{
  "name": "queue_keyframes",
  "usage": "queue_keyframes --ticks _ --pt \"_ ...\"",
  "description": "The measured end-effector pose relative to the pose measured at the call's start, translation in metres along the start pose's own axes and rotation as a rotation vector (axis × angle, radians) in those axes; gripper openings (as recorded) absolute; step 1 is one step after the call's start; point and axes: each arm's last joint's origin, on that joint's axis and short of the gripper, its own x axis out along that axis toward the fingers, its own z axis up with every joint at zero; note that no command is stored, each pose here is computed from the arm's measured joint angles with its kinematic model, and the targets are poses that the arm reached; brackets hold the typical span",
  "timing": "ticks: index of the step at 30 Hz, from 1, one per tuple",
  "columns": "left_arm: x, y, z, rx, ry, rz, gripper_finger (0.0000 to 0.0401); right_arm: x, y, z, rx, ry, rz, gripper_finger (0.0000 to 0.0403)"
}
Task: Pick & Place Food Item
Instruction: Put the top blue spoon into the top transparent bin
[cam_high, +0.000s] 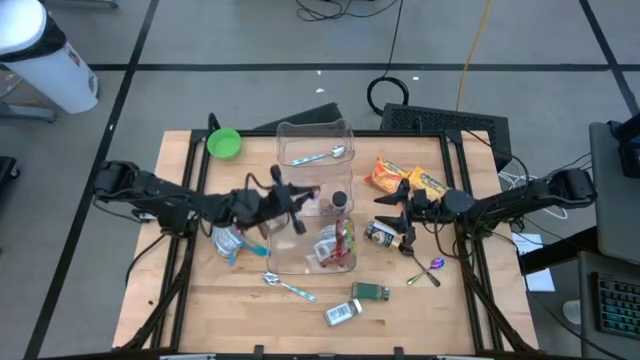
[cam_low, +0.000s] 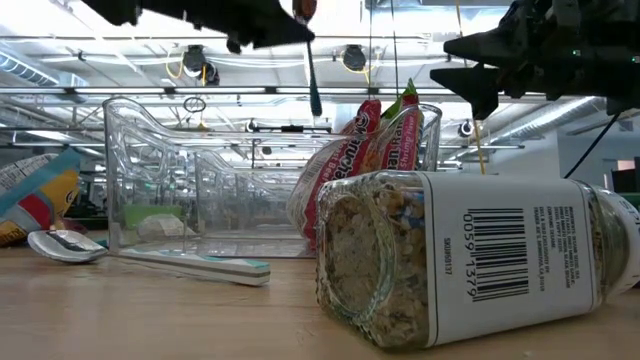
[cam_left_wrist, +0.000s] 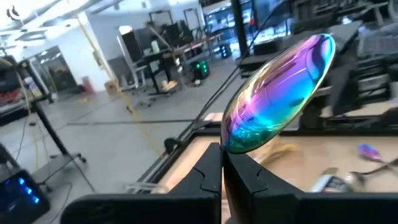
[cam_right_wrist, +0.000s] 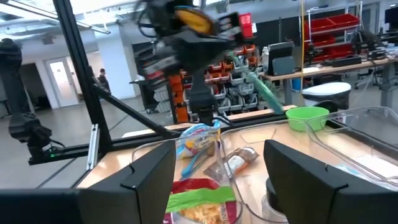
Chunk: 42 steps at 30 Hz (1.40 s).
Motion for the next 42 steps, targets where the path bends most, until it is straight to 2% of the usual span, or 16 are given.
queue_keyframes --ticks 9,13,15,19,22,26,30,32,37,42 --pt "0.026 0.054 -0.024 -0.045 0.113 0.018 0.0002 0.000 0.003 -0.002 -0.052 0.020 0.009 0.0240" --pt "0.035 0.079 -0.030 -0.007 0.152 0.056 0.0004 -0.001 -0.001 -0.008 -0.112 0.075 -0.077 0.0240" --pt "0.041 0.094 -0.027 0.017 0.220 0.070 0.0003 -0.001 -0.003 -0.011 -0.156 0.104 -0.134 0.0240" --pt "0.056 0.129 -0.011 0.039 0.442 0.073 0.0005 -0.001 -0.009 -0.012 -0.251 0.124 -0.221 0.0240" --pt "0.066 0.151 -0.004 0.036 0.583 0.089 0.0004 -0.001 -0.015 -0.011 -0.264 0.124 -0.253 0.0240" --pt "0.084 0.177 0.005 0.012 0.694 0.128 0.0005 -0.002 -0.020 -0.014 -0.271 0.163 -0.279 0.0236" --pt "0.109 0.189 -0.008 -0.006 0.845 0.105 0.0003 -0.003 -0.021 -0.018 -0.262 0.207 -0.284 0.0223" --pt "0.124 0.191 -0.010 -0.014 0.864 0.083 0.0004 -0.003 -0.021 -0.019 -0.256 0.214 -0.285 0.0216" --pt "0.156 0.189 -0.029 -0.017 0.968 0.004 0.0004 -0.003 -0.021 -0.019 -0.256 0.214 -0.284 0.0201" --pt "0.175 0.187 -0.046 -0.031 1.088 -0.024 0.0006 -0.003 -0.021 -0.019 -0.243 0.212 -0.285 0.0197"
